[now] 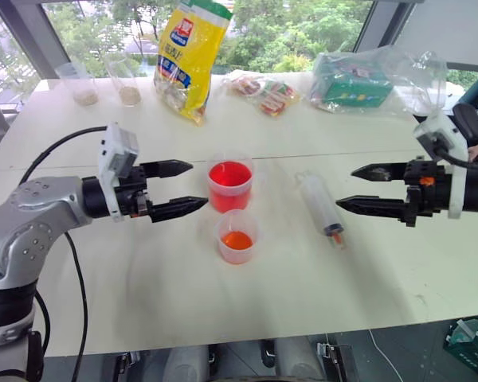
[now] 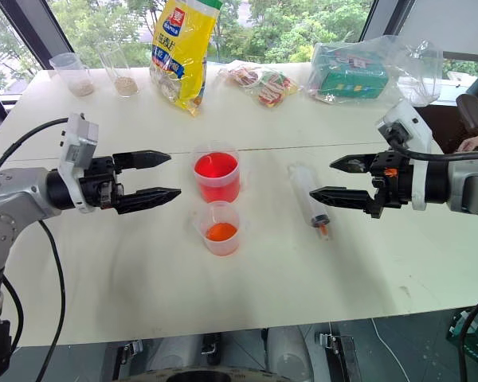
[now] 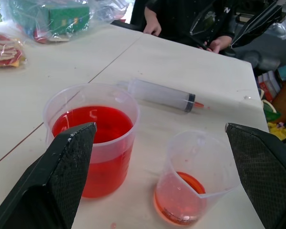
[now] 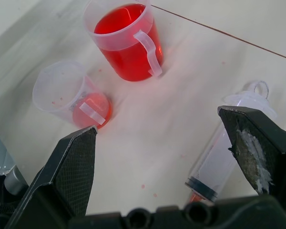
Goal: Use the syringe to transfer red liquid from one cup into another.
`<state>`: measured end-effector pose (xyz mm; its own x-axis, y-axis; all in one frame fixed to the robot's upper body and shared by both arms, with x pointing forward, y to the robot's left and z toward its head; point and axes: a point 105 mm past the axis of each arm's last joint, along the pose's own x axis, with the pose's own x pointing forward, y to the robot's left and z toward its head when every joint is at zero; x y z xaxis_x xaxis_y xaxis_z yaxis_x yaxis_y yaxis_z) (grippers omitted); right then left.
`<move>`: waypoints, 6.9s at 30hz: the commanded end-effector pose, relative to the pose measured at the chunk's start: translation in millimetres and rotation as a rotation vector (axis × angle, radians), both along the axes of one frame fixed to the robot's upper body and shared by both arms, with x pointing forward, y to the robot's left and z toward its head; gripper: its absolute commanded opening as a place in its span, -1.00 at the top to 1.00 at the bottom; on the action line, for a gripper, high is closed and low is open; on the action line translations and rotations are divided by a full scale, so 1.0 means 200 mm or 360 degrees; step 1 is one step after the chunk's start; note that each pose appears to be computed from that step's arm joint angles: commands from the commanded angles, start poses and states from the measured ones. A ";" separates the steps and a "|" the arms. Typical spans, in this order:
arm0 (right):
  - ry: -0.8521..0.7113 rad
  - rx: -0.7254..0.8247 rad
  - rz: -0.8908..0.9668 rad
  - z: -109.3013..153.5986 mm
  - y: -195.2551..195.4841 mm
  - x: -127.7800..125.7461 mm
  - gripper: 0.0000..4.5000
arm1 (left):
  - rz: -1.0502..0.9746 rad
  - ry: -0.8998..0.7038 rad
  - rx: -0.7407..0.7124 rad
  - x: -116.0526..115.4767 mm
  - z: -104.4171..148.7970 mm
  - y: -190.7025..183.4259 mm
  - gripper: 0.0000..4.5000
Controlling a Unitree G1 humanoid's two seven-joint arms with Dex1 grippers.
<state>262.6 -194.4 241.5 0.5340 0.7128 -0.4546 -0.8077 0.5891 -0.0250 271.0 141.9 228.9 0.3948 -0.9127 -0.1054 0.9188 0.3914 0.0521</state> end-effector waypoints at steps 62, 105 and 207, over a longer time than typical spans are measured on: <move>0.0570 -0.0526 -0.0552 -0.55 0.14 0.55 0.37 | 0.0051 -0.0154 -0.0005 0.05 0.02 -0.01 -1.00; -0.1084 0.1107 0.0262 -0.05 0.89 0.43 0.37 | -0.0235 -0.0323 -0.0088 0.20 0.33 -0.16 -1.00; -0.0777 0.1054 0.0355 -0.20 1.00 0.41 0.37 | -0.0084 -0.0591 -0.0362 0.33 0.64 -0.21 0.99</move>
<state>357.5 -13.2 213.3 0.4423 0.8135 0.3776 -0.8526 0.5120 -0.1043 346.6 88.5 304.1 0.3060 -0.9471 0.0966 0.9316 0.3188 0.1747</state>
